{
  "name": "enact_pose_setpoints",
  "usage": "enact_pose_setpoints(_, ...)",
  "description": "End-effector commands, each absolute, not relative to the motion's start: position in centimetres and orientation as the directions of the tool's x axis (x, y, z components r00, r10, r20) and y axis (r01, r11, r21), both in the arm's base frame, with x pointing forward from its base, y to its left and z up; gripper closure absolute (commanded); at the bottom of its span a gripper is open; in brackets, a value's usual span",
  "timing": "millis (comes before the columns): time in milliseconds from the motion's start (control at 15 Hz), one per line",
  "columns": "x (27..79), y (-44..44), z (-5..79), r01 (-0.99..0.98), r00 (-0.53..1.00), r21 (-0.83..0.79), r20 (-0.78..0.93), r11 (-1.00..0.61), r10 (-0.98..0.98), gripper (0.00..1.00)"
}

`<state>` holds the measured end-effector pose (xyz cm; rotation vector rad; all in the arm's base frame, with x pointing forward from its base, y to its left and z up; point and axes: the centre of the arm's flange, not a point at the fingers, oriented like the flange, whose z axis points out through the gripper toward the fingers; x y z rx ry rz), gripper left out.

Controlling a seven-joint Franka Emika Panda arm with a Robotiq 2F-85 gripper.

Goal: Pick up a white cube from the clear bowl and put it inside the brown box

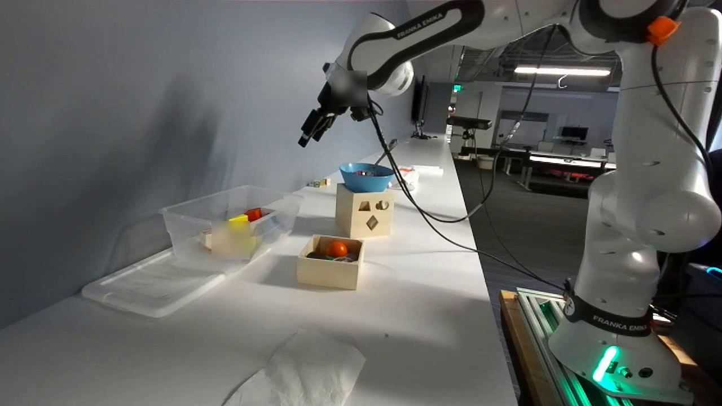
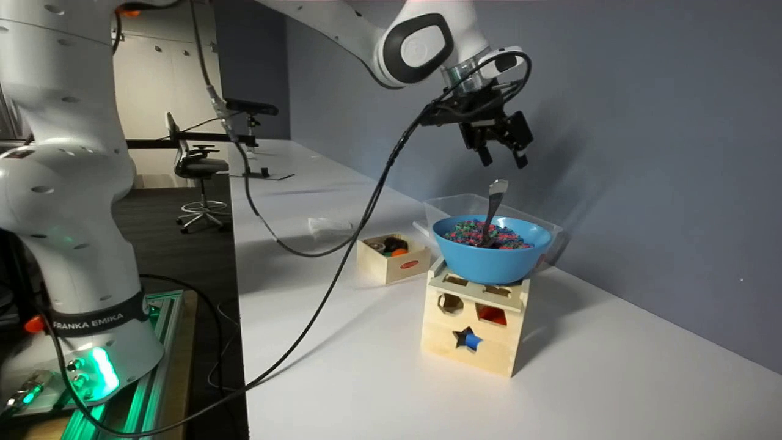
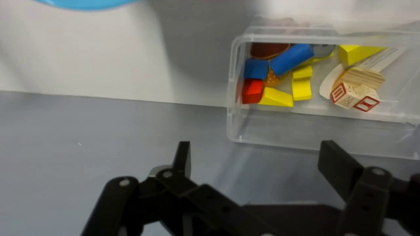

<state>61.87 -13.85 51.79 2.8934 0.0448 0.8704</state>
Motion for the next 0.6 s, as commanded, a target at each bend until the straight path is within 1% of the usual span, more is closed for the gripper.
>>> enact_pose_setpoints(0,68.4,-11.5,54.1,0.184,0.778,0.134,0.585,-0.974,0.228,0.0)
enact_pose_setpoints(67,64.9,-12.0,52.1,0.099,0.807,0.133,0.569,-0.986,0.158,0.0)
enact_pose_setpoints(267,66.9,-9.9,53.1,0.161,0.778,0.144,0.59,-0.977,0.215,0.0)
enact_pose_setpoints(533,66.9,-10.3,53.3,0.164,0.777,0.15,0.59,-0.975,0.221,0.0)
